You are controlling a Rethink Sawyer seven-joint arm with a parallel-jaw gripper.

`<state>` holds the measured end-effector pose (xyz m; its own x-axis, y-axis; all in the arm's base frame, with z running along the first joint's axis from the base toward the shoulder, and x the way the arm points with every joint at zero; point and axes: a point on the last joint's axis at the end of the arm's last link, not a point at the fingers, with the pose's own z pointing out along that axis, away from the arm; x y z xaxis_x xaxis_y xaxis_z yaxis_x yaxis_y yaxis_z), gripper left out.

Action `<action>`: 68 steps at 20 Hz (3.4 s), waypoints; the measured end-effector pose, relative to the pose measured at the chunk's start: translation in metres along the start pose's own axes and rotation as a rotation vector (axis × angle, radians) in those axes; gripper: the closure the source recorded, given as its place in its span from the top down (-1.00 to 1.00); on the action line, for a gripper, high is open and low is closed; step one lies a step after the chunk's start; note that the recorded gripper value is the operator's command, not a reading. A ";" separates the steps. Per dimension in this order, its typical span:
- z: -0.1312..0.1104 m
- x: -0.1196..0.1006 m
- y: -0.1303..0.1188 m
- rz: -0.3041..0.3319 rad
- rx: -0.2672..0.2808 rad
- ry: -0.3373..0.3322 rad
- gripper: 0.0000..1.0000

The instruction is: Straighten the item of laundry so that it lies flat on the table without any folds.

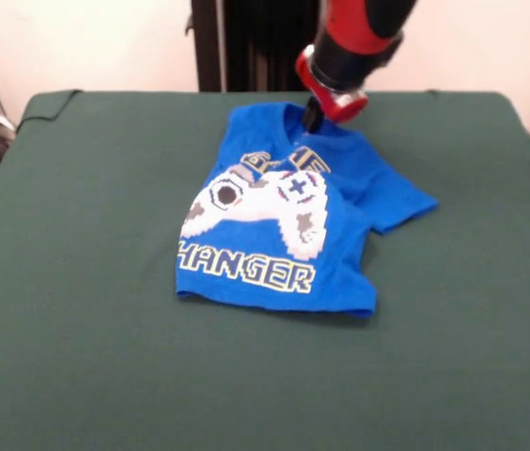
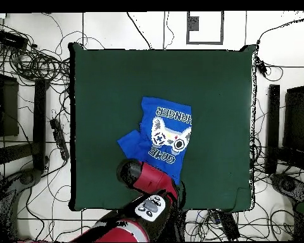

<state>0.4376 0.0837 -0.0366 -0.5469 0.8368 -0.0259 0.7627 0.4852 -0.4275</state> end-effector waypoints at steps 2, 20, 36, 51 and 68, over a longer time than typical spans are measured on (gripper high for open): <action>0.007 -0.003 -0.008 0.002 0.013 -0.006 -1.00; -0.102 -0.057 -0.039 -0.039 -0.078 -0.101 -1.00; -0.193 -0.169 -0.017 0.070 -0.353 -0.227 -1.00; -0.127 -0.198 0.101 -0.144 -0.828 -0.693 -1.00; -0.053 -0.115 0.127 -0.171 -0.651 -0.268 -1.00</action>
<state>0.6161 0.0627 -0.0400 -0.6792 0.6851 -0.2633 0.6640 0.7264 0.1773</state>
